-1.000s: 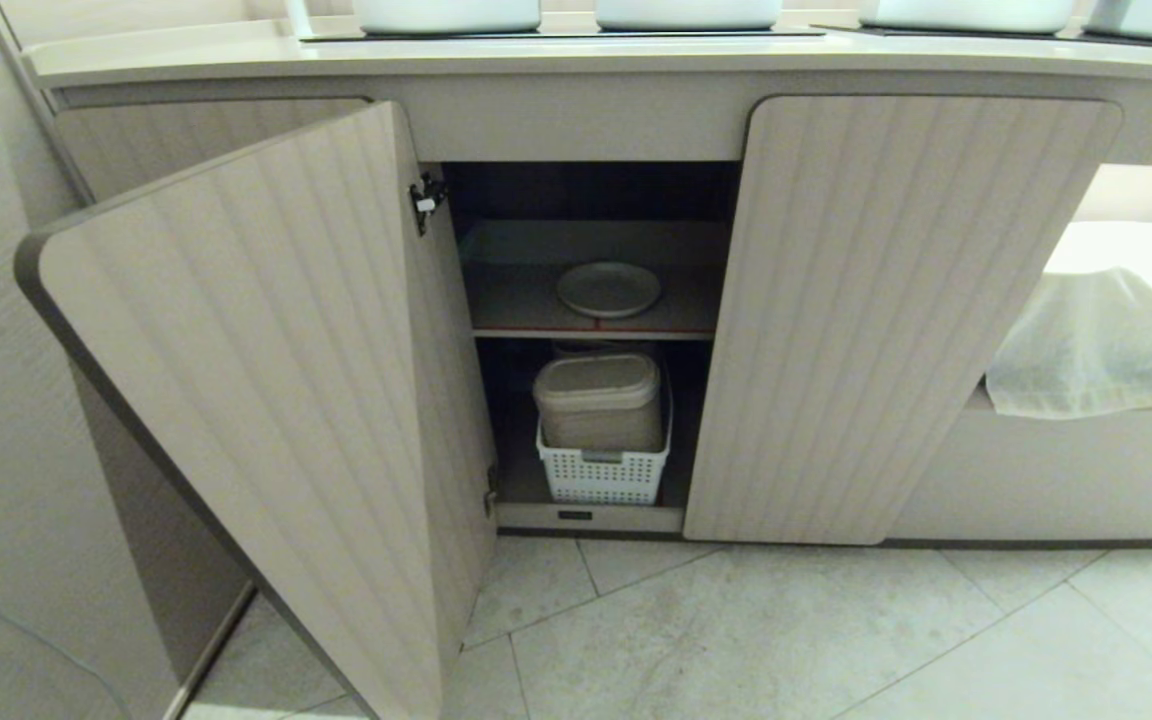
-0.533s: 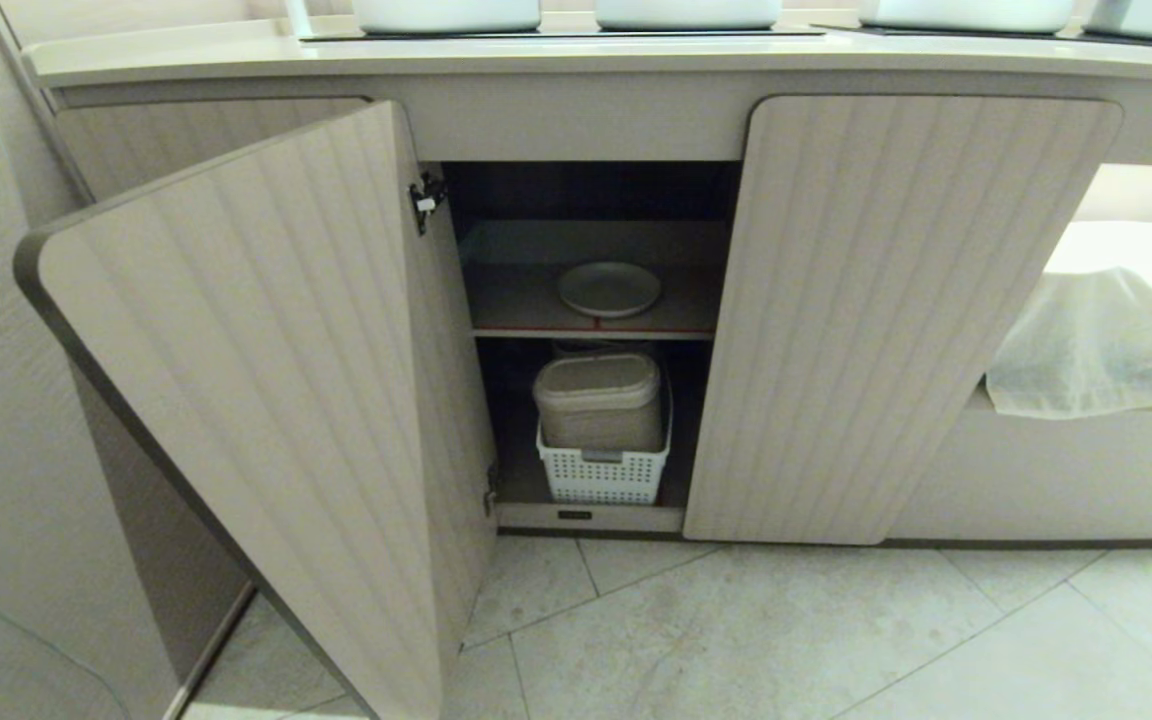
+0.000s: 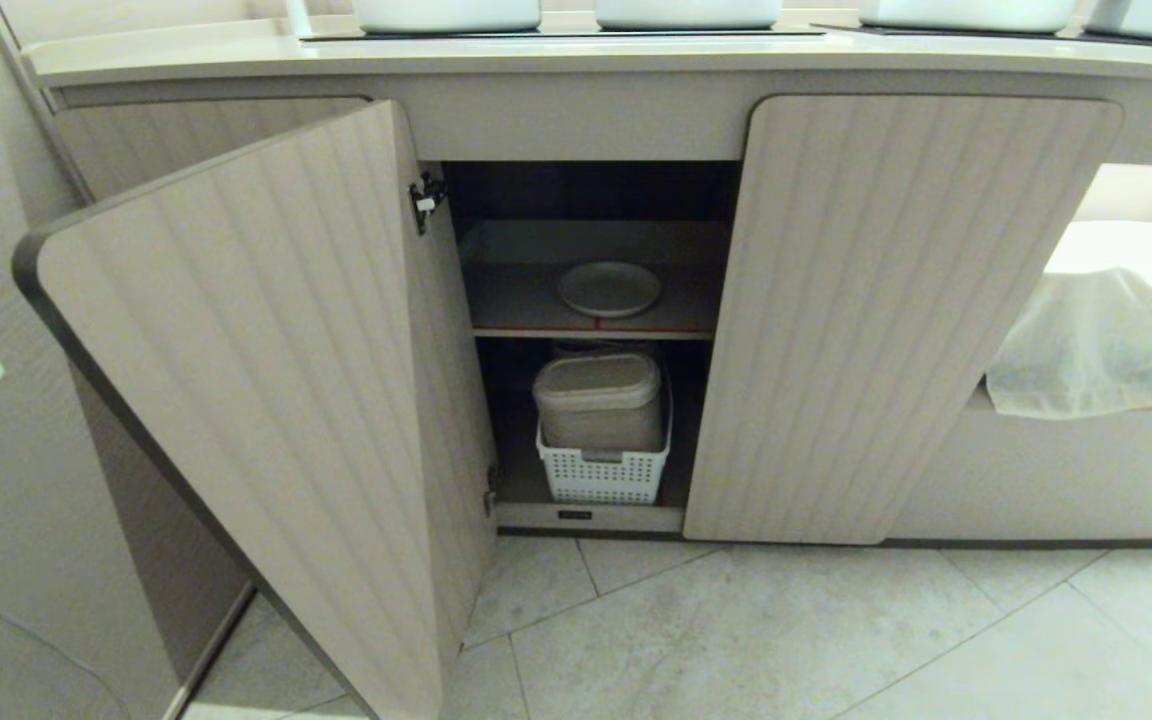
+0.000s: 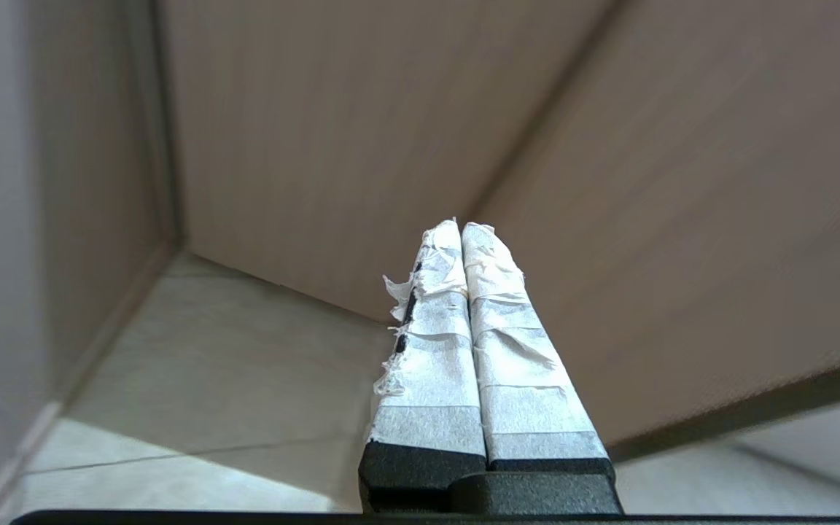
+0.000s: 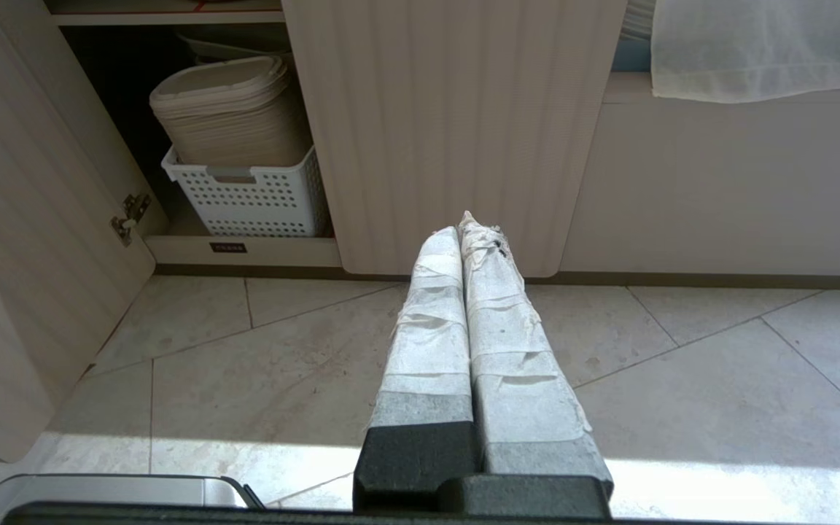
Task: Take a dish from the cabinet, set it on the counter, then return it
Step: Close the cabinet door
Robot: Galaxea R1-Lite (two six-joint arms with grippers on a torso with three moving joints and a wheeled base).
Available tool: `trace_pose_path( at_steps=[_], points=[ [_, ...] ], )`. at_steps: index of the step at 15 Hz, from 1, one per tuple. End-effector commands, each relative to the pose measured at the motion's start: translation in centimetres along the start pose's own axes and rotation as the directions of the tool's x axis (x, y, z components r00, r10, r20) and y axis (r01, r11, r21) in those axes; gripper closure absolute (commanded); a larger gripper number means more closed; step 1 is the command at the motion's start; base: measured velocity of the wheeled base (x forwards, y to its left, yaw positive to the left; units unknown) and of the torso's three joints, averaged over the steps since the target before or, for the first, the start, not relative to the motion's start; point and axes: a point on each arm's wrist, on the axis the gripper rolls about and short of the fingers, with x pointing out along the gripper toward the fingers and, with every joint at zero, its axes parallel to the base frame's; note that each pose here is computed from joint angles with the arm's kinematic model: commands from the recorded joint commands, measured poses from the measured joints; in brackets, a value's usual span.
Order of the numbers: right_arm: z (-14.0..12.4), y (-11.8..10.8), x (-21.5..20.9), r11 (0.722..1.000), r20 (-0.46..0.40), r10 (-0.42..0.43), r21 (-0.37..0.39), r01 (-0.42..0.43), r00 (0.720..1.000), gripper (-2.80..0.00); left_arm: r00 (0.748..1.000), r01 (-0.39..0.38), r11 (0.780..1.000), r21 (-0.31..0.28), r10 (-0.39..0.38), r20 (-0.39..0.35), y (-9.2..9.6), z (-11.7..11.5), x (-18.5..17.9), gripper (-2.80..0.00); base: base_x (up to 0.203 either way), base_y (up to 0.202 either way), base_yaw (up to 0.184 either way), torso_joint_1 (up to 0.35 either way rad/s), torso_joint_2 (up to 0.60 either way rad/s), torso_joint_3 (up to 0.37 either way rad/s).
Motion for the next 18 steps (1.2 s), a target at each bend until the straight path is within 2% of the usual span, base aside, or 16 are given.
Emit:
trace_pose_path(
  at_steps=[1, 4, 8, 18],
  points=[
    [0.0, 0.0, 0.0, 1.0, 0.0, 0.0, 0.0, 0.0, 1.0, 0.0, 0.997, 0.066, 0.998, -0.02, -0.067, -0.032, 0.7, 0.0, 0.1, 0.0, 0.0, 0.0, 0.0, 0.0, 0.0, 0.0],
    [0.0, 0.0, 0.0, 1.0, 0.0, 0.0, 0.0, 0.0, 1.0, 0.0, 0.984, 0.164, 0.986, -0.036, -0.166, -0.068, 0.9, 0.0, 0.1, 0.0, 0.0, 0.0, 0.0, 0.0, 0.0, 0.0],
    [0.0, 0.0, 0.0, 1.0, 0.0, 0.0, 0.0, 0.0, 1.0, 0.0, 0.963, 0.248, 0.967, -0.056, -0.252, -0.097, 0.7, -0.2, 0.1, 0.0, 0.0, 0.0, 0.0, 0.0, 0.0, 0.0],
    [0.0, 0.0, 0.0, 1.0, 0.0, 0.0, 0.0, 0.0, 1.0, 0.0, 0.923, 0.354, 0.934, -0.052, -0.358, -0.145, -0.4, -0.8, 1.6, 0.0, 0.0, 0.0, 0.0, 0.0, 0.0, 0.0]
  ],
)
